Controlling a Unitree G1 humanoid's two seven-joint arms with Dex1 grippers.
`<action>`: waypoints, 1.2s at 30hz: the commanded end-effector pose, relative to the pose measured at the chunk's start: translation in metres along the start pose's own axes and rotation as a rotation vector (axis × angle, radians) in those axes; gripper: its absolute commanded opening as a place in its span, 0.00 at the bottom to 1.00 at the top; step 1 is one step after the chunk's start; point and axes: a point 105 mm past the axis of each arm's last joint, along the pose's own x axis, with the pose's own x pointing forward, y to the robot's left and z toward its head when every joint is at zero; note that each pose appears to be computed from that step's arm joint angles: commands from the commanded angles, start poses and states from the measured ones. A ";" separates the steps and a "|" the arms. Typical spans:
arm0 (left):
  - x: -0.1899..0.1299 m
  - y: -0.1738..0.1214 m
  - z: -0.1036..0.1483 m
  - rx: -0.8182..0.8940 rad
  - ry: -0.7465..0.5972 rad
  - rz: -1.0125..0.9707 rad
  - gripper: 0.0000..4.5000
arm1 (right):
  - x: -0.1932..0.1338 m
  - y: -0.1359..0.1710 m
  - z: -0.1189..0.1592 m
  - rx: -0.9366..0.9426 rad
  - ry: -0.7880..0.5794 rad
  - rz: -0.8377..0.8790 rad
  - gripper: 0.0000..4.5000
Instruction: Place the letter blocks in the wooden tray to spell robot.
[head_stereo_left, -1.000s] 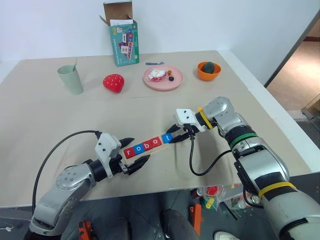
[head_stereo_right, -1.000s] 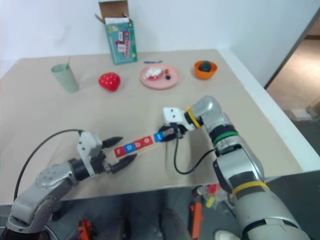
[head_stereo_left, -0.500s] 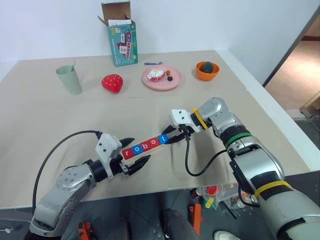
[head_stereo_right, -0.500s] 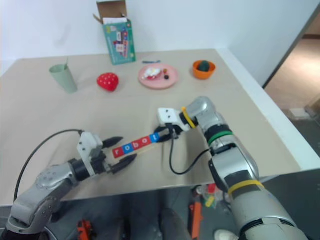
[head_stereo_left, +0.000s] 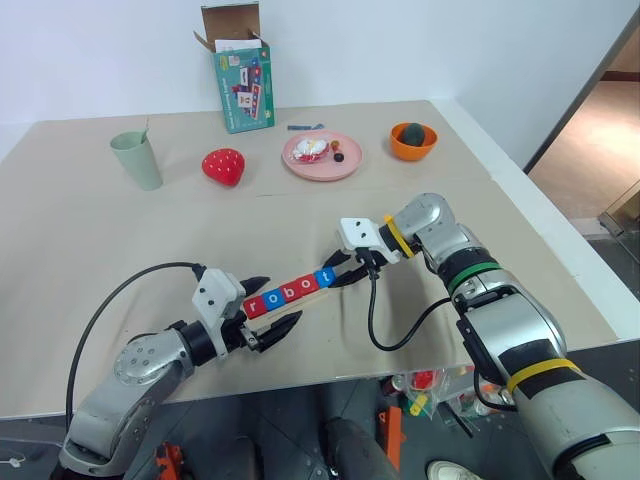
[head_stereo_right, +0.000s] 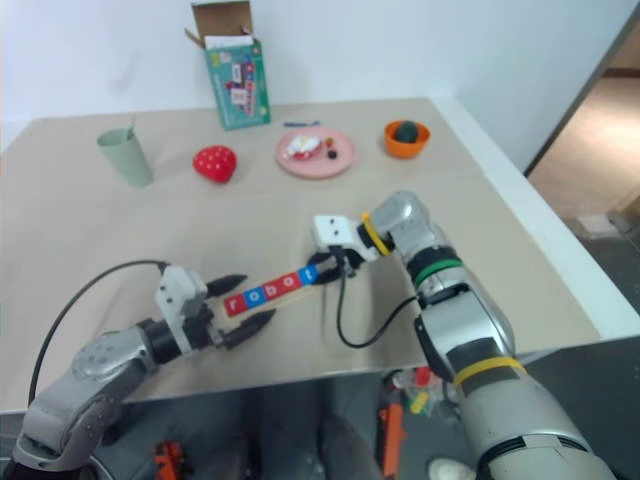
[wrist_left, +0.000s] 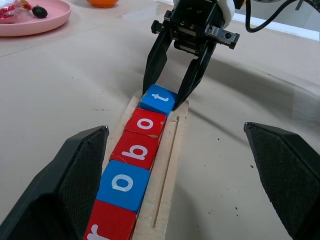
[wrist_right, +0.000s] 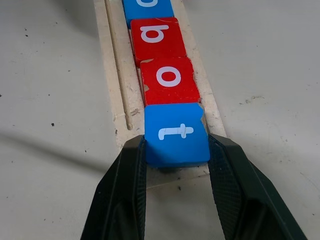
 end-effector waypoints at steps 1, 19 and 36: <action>-0.001 -0.005 0.011 0.029 -0.037 -0.008 1.00 | 0.000 -0.004 0.009 -0.033 -0.005 0.010 0.27; 0.000 -0.007 0.010 0.034 -0.029 -0.027 1.00 | -0.002 -0.007 0.022 0.008 -0.080 0.024 0.65; -0.007 -0.002 0.014 0.034 -0.040 -0.032 1.00 | -0.046 -0.024 0.031 0.219 -0.350 -0.199 0.99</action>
